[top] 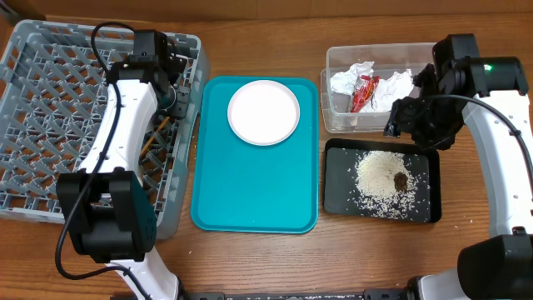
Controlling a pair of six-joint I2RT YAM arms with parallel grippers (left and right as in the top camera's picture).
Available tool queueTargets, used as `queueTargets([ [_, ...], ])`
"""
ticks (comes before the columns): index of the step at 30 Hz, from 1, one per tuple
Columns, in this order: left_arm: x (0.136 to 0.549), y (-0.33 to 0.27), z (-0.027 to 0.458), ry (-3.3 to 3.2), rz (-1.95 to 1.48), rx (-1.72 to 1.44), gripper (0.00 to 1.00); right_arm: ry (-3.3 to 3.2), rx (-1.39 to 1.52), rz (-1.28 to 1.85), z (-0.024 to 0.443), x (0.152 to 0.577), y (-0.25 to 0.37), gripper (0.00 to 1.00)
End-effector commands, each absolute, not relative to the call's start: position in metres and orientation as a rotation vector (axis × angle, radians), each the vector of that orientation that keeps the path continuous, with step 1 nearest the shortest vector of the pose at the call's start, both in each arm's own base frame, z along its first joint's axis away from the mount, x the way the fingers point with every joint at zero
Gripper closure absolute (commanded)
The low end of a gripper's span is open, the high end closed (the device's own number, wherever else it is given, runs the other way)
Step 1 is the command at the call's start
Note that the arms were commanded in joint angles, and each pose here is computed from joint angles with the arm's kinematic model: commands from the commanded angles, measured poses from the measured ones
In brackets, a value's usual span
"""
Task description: Sort waste into correct bins and load items into the dishwasher
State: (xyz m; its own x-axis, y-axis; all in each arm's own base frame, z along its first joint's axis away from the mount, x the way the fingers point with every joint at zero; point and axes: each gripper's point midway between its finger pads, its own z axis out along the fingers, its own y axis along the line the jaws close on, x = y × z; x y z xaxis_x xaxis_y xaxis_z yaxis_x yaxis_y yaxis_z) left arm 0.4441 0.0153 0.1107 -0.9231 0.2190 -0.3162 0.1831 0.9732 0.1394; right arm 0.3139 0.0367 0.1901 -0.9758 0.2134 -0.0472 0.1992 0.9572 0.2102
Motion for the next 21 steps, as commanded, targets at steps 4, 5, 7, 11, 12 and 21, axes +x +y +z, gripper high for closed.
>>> queueTargets([
  [4,0.445,0.01,0.102,2.784,0.144,0.456,0.6,2.999,0.308,0.321,0.202,0.316,0.037,0.31],
  [5,0.444,0.01,0.099,2.79,0.146,0.469,0.6,2.999,0.308,0.321,0.202,0.316,0.037,0.31],
  [7,0.446,0.011,0.093,2.796,0.144,0.467,0.61,2.999,0.308,0.321,0.202,0.316,0.037,0.31],
  [11,0.451,0.011,0.084,2.801,0.145,0.468,0.62,2.999,0.307,0.321,0.202,0.316,0.037,0.31],
  [12,0.451,0.011,0.083,2.8,0.145,0.468,0.63,2.999,0.308,0.32,0.202,0.316,0.037,0.31],
  [21,0.453,0.011,0.08,2.796,0.147,0.489,0.71,2.999,0.307,0.32,0.202,0.316,0.037,0.31],
])
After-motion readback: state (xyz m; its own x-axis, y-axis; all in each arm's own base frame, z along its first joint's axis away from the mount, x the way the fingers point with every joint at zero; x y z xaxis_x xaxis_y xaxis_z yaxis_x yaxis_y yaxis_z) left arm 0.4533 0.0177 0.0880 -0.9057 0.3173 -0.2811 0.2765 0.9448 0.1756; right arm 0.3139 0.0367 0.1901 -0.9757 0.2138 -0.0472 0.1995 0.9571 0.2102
